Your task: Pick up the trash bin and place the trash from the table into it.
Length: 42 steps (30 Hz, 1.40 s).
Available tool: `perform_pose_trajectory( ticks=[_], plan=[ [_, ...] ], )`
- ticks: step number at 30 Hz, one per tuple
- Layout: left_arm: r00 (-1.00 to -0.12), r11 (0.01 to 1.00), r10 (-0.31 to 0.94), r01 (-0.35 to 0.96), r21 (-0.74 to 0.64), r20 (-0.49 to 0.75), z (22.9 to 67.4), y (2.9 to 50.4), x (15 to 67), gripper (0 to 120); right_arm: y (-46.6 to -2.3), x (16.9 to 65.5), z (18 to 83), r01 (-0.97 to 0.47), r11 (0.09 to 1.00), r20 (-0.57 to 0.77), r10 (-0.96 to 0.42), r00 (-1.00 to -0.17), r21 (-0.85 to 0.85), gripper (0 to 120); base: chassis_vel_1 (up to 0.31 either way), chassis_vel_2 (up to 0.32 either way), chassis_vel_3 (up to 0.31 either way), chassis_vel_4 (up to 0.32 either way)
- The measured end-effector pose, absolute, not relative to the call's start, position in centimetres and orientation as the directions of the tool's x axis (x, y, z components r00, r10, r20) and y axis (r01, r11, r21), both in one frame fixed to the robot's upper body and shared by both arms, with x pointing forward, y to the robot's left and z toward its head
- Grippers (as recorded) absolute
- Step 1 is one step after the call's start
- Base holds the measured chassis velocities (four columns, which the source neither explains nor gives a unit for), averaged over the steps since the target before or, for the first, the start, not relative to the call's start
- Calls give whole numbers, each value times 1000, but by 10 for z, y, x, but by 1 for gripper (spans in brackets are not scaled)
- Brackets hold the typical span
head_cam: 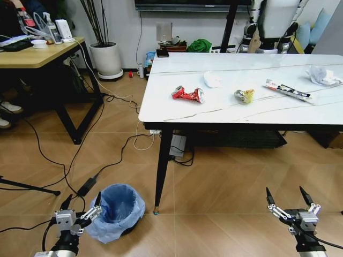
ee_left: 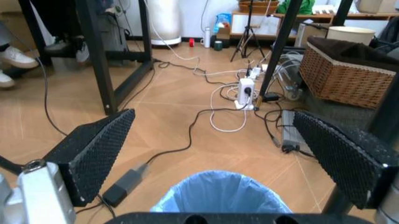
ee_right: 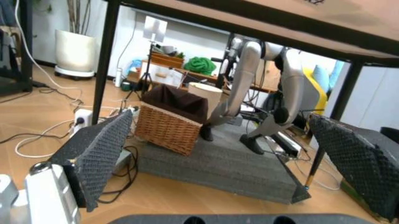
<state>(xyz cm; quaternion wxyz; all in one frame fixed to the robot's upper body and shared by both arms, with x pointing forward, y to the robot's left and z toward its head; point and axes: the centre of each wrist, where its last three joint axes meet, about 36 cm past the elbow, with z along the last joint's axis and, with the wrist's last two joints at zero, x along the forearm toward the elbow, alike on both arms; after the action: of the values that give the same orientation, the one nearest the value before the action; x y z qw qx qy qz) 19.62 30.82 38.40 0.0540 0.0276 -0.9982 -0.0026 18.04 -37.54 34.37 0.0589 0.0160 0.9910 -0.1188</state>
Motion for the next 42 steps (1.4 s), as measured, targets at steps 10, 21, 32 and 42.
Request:
perform_pose_trajectory(
  ticks=[10, 21, 32, 42],
  plan=[
    [-992, 998, -55, -55, 1, 111, 379, 307, 195, 100, -366, 184, 339, 22, 973, -117, -5, -993, -230, 100, 0, 0, 0, 0],
    [-993, 999, -52, -52, 0, 104, 373, 308, 195, 100, -369, 182, 343, 16, 969, -120, -15, -993, -246, 100, 0, 0, 0, 0],
    [-994, 999, -45, -45, -1, 104, 372, 307, 194, 100, -367, 181, 343, 17, 970, -123, -13, -992, -242, 100, 0, 0, 0, 0],
    [-993, 999, -46, -46, 3, 109, 366, 311, 192, 100, -362, 182, 340, 14, 972, -123, -15, -992, -233, 100, 0, 0, 0, 0]
  ],
)
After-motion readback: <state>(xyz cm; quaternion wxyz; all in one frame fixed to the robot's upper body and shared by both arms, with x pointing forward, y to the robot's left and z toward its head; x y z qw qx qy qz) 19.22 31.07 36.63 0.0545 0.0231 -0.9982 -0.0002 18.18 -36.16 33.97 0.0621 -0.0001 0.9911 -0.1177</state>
